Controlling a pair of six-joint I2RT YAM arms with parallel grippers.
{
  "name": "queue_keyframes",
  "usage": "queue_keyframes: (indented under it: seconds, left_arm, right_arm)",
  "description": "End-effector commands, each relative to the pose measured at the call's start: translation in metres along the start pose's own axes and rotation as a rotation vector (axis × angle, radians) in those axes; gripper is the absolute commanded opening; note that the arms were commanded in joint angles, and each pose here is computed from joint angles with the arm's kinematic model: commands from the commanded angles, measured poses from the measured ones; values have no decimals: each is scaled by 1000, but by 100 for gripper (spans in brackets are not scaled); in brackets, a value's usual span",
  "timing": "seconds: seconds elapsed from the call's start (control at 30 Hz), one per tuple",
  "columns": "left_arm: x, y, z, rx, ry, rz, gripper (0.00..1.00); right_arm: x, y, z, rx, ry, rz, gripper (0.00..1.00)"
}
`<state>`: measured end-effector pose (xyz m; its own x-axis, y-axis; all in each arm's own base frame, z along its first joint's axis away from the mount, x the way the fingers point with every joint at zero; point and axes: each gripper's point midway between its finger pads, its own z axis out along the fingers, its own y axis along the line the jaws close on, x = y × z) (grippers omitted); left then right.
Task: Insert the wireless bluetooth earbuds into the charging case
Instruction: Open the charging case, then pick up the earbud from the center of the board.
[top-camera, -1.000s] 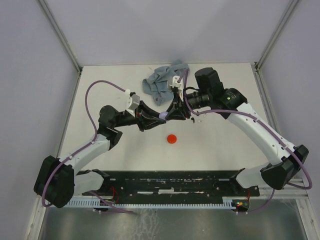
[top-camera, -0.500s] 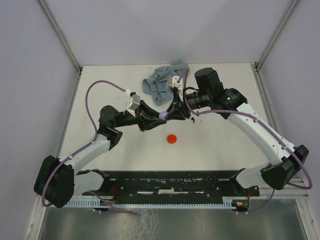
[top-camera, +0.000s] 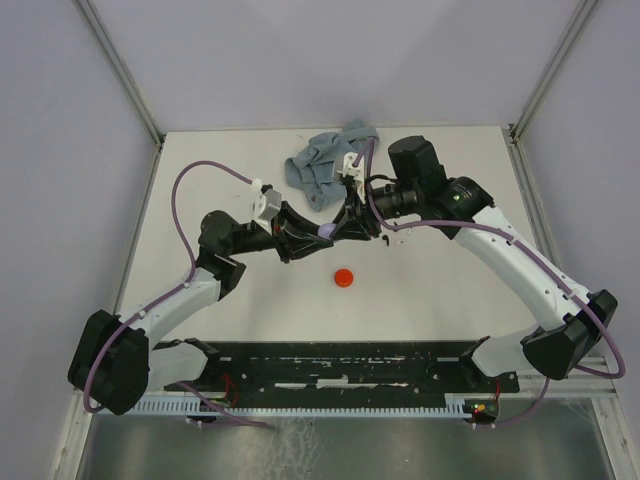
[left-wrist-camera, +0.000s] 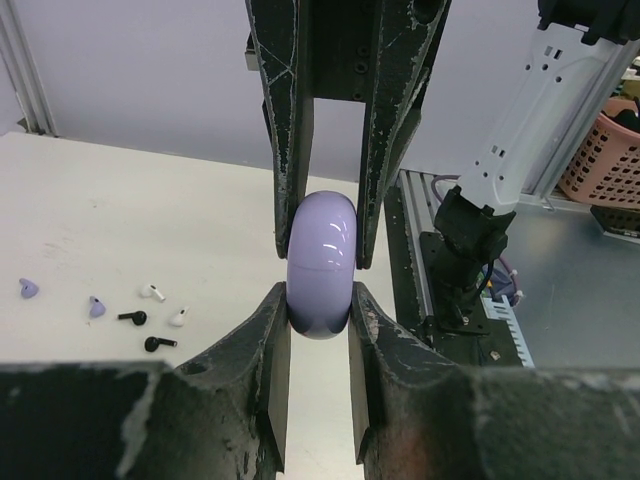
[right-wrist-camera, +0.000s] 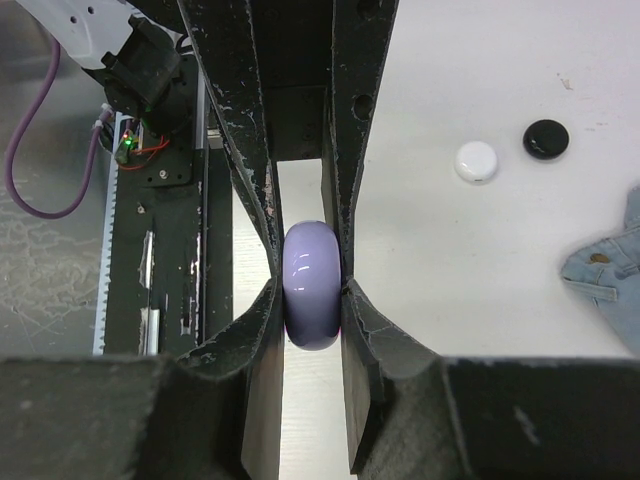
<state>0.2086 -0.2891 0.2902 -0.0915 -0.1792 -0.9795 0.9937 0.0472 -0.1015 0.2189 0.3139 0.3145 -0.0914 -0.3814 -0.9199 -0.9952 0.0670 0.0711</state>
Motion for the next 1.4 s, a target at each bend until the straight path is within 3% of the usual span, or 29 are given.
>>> queue_keyframes:
  seconds: [0.0,0.1,0.27,0.7,1.0,1.1,1.2,1.37]
  left_arm:
    - [-7,-7,4,35,-14,99,3]
    - [-4,-8,1,28,-12,128,3]
    - [3,-9,-3,20,-1,166,3]
    - [13,-10,-9,13,39,214,3]
    - [21,4,-10,-64,61,156,3]
    - [26,14,-16,-142,55,162,3]
    - [30,23,-23,-216,49,164,3]
    - [33,35,-33,-275,44,119,3]
  right_arm:
    - [-27,-9,-7,64,-64,-102,16]
    - [-29,-12,-10,91,-61,-121,27]
    - [-32,-15,-15,125,-61,-144,35]
    - [-38,-21,-21,175,-70,-143,42]
    - [-31,-38,-22,266,-34,-23,47]
    - [-17,-52,-26,338,9,49,50]
    - [4,-67,-31,404,75,130,58]
    - [60,-97,-43,559,249,282,66]
